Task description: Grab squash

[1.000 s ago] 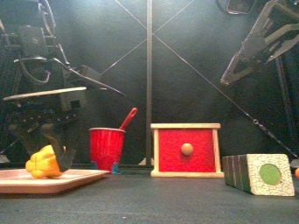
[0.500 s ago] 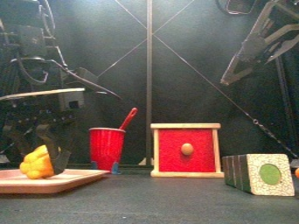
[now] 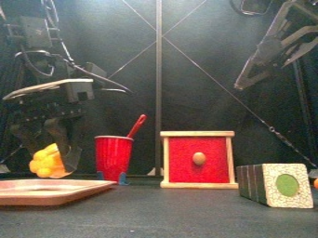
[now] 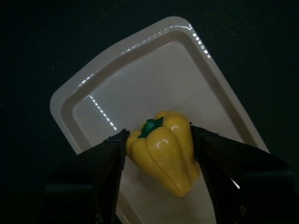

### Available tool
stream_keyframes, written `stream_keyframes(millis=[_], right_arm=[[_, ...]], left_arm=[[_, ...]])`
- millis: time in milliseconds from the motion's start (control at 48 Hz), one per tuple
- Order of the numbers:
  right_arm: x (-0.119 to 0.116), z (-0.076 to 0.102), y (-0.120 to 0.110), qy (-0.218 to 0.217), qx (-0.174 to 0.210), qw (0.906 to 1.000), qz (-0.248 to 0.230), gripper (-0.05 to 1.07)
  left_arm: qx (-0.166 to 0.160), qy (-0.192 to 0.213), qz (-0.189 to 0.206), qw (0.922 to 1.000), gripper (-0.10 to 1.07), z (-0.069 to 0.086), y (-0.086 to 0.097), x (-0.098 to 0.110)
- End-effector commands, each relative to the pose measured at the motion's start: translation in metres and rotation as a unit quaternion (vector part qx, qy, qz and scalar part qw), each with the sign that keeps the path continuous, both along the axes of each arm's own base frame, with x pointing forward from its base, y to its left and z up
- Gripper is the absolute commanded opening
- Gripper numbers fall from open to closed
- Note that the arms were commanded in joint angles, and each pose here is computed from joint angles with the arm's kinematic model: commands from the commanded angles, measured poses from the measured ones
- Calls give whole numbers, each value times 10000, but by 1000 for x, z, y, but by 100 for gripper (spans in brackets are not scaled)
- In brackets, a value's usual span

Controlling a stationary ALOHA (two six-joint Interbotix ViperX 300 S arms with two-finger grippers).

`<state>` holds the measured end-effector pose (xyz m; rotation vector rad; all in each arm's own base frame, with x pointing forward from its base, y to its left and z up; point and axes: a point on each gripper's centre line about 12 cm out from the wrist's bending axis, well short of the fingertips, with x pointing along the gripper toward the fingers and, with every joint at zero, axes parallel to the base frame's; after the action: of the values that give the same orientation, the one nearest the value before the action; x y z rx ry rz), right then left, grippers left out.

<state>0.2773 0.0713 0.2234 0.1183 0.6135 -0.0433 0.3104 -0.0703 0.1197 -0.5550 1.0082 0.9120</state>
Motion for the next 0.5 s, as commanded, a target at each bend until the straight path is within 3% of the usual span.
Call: stream_keyframes(millis=[0, 479], right_arm=[[2, 11, 0, -173, 16, 9998, 31, 100], [0, 9, 0, -128, 72, 9999, -2, 100]], left_arm=[[-28, -222, -26, 9997, 71, 14, -1, 4], [44, -196, -96, 9998, 71, 13, -1, 5]])
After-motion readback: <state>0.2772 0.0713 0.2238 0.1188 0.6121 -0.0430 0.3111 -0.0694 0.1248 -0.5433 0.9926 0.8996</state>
